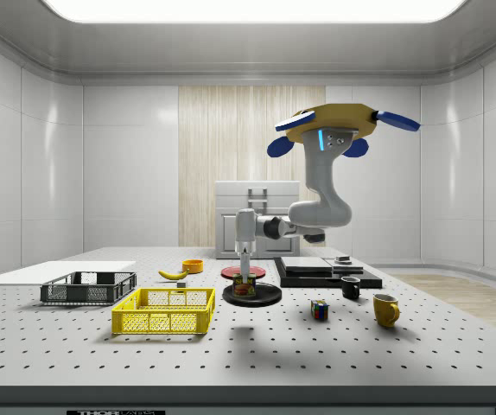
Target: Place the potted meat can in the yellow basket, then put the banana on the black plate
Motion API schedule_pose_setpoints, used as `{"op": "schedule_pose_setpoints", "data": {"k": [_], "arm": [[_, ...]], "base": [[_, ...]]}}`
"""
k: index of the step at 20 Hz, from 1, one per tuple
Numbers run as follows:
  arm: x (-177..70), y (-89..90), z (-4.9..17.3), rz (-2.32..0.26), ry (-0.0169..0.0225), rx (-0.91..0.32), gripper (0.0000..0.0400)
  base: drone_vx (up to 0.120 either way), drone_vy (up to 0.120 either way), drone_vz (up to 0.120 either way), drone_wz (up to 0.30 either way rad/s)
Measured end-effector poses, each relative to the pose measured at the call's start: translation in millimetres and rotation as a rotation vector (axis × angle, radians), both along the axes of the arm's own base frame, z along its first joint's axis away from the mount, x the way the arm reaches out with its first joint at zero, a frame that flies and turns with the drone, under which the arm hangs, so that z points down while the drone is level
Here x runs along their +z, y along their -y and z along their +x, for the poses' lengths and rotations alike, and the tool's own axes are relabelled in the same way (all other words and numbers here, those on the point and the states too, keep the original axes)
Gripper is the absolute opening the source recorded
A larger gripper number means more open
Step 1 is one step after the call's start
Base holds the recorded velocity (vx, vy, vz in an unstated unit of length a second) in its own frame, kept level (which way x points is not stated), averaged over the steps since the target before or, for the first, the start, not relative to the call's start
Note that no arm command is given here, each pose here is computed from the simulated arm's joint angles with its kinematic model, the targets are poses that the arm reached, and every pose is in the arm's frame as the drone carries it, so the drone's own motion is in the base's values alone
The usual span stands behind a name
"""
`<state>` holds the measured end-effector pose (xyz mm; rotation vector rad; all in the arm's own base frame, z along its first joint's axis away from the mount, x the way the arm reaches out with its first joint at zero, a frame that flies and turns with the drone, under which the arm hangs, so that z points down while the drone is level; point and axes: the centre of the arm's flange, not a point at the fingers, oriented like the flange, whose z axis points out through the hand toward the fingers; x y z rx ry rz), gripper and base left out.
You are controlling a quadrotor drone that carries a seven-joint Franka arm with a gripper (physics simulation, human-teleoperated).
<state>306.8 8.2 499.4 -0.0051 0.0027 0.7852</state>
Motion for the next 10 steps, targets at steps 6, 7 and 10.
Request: {"op": "schedule_pose_setpoints", "data": {"k": [6, 7, 10], "arm": [[-0.4, 0.0, 0.0, 0.0, 0.0, 0.0, 0.0291], [-0.4, 0.0, 0.0, 0.0, 0.0, 0.0, 0.0291], [-0.5, 0.0, 0.0, 0.0, 0.0, 0.0, 0.0291]], "base": [[0.12, 0.0, 0.0, 0.0], [0.12, 0.0, 0.0, 0.0], [0.12, 0.0, 0.0, 0.0]]}}
